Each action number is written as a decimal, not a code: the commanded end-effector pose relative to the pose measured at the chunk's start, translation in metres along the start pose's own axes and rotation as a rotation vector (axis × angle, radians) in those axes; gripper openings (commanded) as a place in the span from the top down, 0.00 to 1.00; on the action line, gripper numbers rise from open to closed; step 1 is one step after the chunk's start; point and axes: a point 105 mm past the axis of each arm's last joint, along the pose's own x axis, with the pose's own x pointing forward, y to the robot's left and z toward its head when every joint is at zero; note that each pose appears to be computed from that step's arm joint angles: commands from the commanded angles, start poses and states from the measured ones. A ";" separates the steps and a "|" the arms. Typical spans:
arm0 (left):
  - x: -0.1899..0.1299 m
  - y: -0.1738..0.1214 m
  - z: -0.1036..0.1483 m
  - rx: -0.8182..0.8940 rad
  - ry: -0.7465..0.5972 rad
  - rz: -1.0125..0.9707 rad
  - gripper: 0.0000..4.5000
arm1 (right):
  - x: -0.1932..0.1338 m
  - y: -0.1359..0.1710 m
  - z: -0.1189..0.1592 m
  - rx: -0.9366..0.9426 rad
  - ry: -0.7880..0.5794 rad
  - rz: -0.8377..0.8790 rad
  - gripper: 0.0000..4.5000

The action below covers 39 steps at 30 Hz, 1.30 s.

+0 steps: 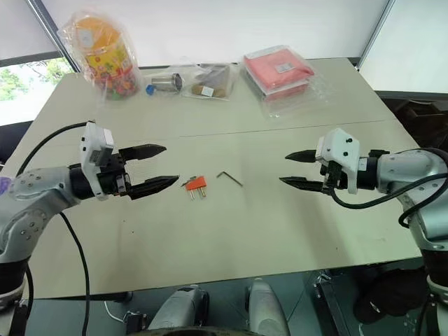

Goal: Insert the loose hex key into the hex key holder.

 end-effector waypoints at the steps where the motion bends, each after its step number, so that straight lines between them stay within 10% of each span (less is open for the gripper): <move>1: -0.004 0.000 0.007 0.030 -0.018 0.010 0.01 | 0.000 0.000 0.018 -0.050 -0.036 0.004 0.43; 30: -0.005 0.002 -0.020 0.002 0.049 0.110 0.01 | 0.022 -0.006 0.015 -0.078 -0.041 -0.017 0.43; 39: -0.016 0.019 -0.071 -0.008 0.113 0.334 0.01 | 0.106 0.005 -0.014 -0.228 -0.017 -0.031 0.43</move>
